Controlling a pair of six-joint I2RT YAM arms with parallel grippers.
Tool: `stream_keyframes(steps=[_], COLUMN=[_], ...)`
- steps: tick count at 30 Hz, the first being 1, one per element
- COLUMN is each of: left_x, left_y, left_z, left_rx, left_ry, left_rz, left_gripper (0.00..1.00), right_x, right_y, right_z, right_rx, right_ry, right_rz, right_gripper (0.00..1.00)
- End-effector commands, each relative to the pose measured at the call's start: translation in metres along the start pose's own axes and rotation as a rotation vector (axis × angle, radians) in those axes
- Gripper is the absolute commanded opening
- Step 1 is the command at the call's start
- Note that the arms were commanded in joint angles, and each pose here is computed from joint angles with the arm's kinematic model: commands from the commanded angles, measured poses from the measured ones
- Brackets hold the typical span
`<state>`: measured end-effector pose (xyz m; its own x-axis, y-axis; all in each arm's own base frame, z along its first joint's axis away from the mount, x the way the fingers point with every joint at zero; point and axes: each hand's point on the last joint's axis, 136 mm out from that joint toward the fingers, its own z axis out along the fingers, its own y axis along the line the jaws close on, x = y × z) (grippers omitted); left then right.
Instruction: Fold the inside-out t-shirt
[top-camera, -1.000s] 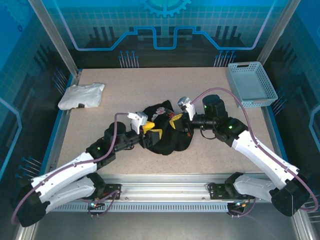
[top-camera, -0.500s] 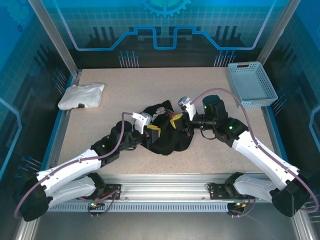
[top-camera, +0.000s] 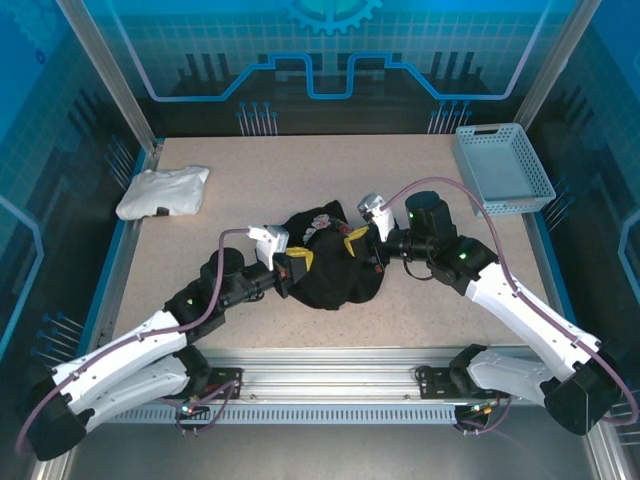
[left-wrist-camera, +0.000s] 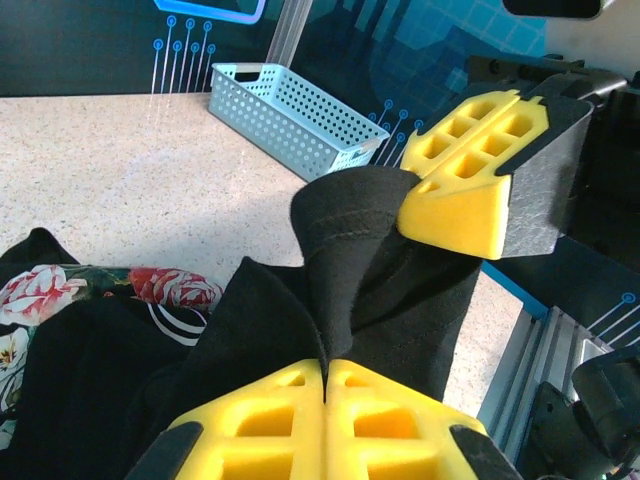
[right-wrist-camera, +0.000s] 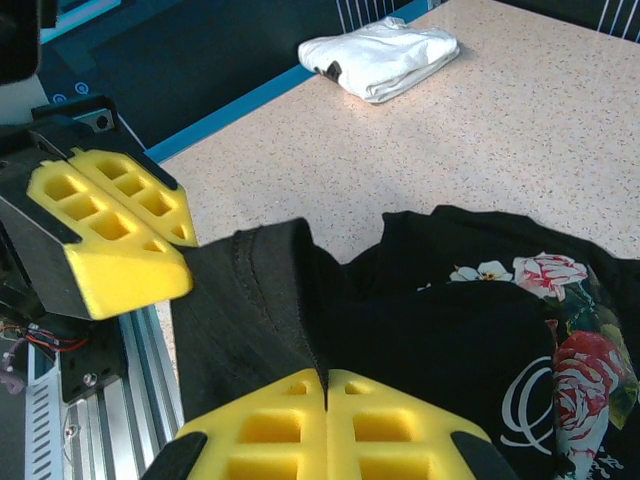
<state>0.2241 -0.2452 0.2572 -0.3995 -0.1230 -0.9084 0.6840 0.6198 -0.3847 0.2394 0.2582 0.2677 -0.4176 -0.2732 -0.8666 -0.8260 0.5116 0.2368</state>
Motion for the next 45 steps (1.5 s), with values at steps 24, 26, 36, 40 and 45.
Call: stream_keyframes(steps=[24,26,36,40,45], left_x=[0.003,0.005,0.02,0.023,0.024], left_y=[0.017,0.012,0.012,0.012,0.014], left_z=[0.002,0.005,0.026,0.03,0.028], left_rx=[-0.03,0.002,0.027,0.035,0.024], left_ry=[-0.015,-0.003,0.087,0.101,0.096], left_rz=[-0.017,-0.005,-0.001,-0.005,-0.007], left_gripper=[0.11,0.18,0.39,0.32,0.11], right_x=[-0.016,-0.017,-0.015,-0.014,-0.012], right_y=[0.009,0.01,0.01,0.009,0.007], right_z=[-0.012,-0.012,-0.012,-0.012,-0.013], right_rx=[-0.004,-0.006,-0.008,-0.004,0.008], right_ry=[-0.04,-0.04,-0.04,-0.037,-0.034], right_rz=[-0.038,-0.038,-0.033,-0.033,-0.033], right_gripper=[0.0,0.0,0.0,0.0,0.0])
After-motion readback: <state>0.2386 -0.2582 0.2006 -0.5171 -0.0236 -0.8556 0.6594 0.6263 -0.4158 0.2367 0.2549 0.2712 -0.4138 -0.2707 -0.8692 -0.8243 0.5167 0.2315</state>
